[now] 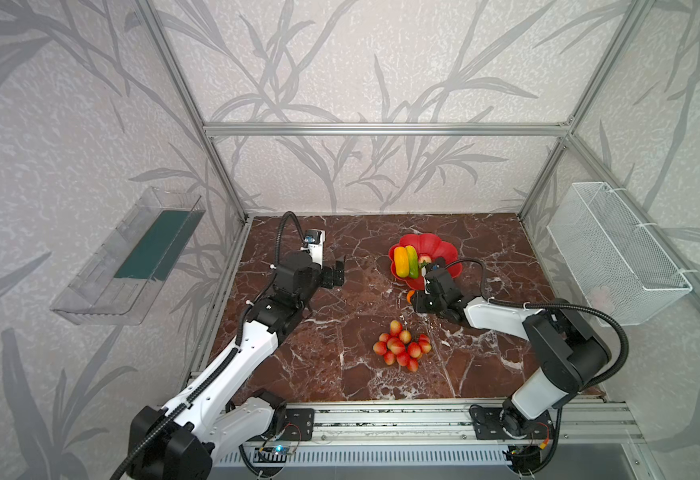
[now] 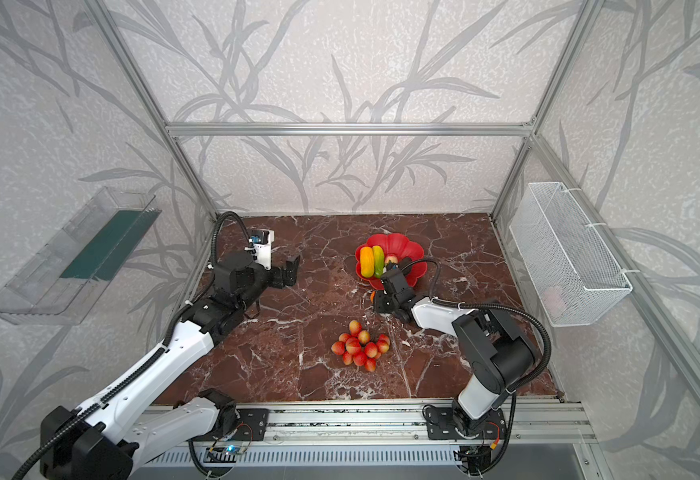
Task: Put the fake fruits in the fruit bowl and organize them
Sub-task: 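Lower the right gripper onto the small orange fruit while the left arm withdraws, then lift the orange fruit into the red bowl and release it with the right gripper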
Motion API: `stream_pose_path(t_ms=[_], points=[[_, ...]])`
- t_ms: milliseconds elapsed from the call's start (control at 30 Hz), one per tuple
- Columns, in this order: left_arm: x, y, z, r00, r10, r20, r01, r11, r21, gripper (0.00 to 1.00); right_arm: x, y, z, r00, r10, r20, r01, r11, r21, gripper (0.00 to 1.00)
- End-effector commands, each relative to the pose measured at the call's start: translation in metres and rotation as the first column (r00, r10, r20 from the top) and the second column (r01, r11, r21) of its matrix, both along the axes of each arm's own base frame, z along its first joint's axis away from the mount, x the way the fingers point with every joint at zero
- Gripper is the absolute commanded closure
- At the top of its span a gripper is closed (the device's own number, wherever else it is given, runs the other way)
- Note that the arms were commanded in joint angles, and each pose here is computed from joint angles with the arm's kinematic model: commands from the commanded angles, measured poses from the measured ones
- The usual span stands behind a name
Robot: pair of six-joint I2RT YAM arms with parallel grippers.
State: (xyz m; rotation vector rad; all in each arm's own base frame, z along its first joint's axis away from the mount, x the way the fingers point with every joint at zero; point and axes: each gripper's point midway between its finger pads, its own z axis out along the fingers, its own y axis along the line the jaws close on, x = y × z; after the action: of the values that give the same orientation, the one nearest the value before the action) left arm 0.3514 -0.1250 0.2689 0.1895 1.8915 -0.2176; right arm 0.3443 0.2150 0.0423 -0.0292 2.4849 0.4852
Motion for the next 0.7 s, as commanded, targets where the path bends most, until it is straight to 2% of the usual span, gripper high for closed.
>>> stream_pose_path(t_ms=[0,200,400,533,667], points=[[0.0,0.001,0.018,0.999,0.0,0.044,0.001,1.0,-0.027,0.04,-0.001,0.003,0.011,1.0,0.016,0.023,-0.016,1.0,-0.005,0.69],[0.001,-0.001,0.014,0.999,-0.005,0.035,0.006,1.0,-0.028,0.04,-0.027,-0.012,0.043,0.997,0.024,0.071,-0.025,1.0,0.013,0.75],[0.001,-0.002,0.014,0.999,-0.012,0.031,0.013,0.999,-0.036,0.04,-0.045,-0.042,0.1,0.977,0.002,0.214,0.001,1.0,-0.013,0.75],[0.001,-0.004,0.014,0.999,-0.019,0.029,0.02,0.999,-0.042,0.04,-0.038,-0.052,0.127,0.959,-0.007,0.285,0.018,0.999,-0.038,0.75],[0.0,-0.004,0.015,0.999,-0.02,0.031,0.021,0.999,-0.046,0.04,-0.016,-0.049,0.128,0.961,0.005,0.277,0.012,0.998,-0.059,0.74]])
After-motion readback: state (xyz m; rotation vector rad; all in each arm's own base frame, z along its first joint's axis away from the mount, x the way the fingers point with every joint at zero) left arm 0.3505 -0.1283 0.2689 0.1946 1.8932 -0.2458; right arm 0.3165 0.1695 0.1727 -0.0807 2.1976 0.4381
